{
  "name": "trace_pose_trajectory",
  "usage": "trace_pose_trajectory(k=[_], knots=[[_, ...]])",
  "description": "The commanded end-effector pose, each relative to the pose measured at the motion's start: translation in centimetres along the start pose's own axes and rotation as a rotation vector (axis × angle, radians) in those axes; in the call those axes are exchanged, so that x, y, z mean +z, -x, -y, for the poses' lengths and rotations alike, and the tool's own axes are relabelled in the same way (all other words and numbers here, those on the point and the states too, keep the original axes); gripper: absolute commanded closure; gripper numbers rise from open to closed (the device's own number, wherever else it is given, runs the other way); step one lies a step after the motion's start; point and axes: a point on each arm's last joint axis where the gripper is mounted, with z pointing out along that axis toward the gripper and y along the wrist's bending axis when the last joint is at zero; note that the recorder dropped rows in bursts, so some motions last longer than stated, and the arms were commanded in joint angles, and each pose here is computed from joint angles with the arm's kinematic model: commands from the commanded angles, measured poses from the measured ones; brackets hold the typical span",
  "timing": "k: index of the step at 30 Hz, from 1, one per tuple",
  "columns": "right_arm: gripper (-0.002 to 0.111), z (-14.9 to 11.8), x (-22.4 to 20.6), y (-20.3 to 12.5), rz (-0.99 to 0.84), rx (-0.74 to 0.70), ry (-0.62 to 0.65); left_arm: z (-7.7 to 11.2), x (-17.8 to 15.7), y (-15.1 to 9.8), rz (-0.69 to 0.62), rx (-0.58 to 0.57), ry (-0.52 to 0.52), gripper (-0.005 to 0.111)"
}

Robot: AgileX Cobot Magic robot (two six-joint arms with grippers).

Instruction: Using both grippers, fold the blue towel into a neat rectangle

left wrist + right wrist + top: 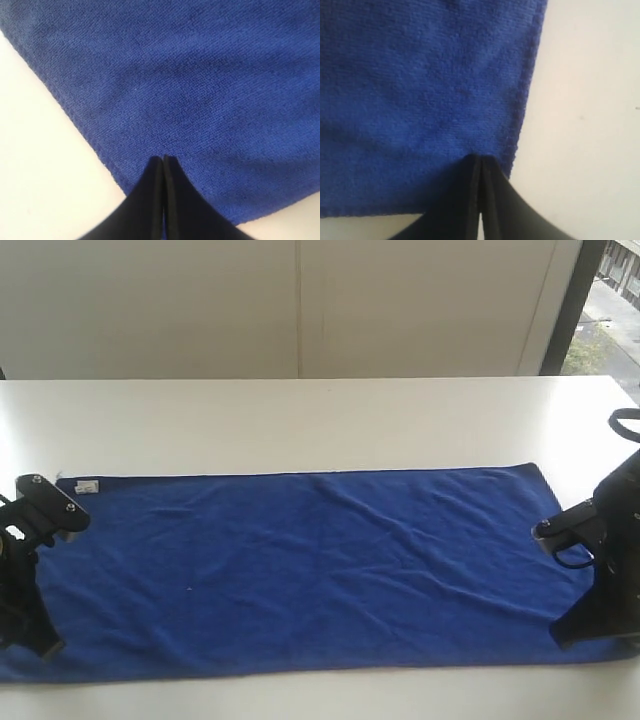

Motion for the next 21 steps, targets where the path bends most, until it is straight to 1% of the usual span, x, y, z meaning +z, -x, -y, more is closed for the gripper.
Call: trace_pose_trajectory(k=[1,3,4,5,6,8,9,11,12,14,19,21], knots=[[0.108,0.2,-0.1,-0.6,-0.020,0.018,-0.009,0.0,-0.1,-0.1,-0.007,-0.010,-0.004,0.107],[0.108,0.8,-2.0,0.0,0.093,0.064,-0.022,0.0,-0.1,-0.1,-0.007,-0.010,-0.004,0.107],[0.108,1.6,-4.1,0.4,0.198,0.095,-0.026,0.0,-0.1,-0.1,-0.007,-0.010,-0.004,0.107],[0.108,2.0,-5.3,0.7,0.259,0.109,-0.025,-0.1,-0.1,-0.1,-0.003,-0.012,-0.004,0.107],[0.108,2.4,-6.8,1.3,0.364,0.125,-0.017,0.0,-0.1,-0.1,-0.001,-0.019,-0.008,0.107],[0.108,3.1,-9.0,3.0,0.512,0.143,-0.006,0.0,-0.1,0.0,0.001,-0.028,-0.014,0.107],[0.108,3.2,-9.3,3.7,0.529,0.146,-0.006,0.0,-0.1,0.0,0.004,-0.028,-0.014,0.107],[0.108,4.2,-9.2,6.3,0.530,0.168,-0.013,0.0,-0.1,0.0,0.004,-0.028,-0.014,0.107],[0.108,4.9,-8.9,8.1,0.513,0.167,-0.018,0.1,-0.1,0.0,0.004,-0.033,-0.017,0.107],[0.108,5.6,-7.8,10.5,0.480,0.152,0.006,0.0,-0.2,0.0,0.005,-0.034,-0.017,0.107],[0.108,7.0,-4.6,15.8,0.441,0.151,0.189,0.0,-0.4,0.3,0.012,-0.050,-0.022,0.107],[0.108,7.5,-2.3,17.5,0.398,0.158,0.213,-0.1,-0.5,0.5,0.015,-0.061,-0.027,0.107]])
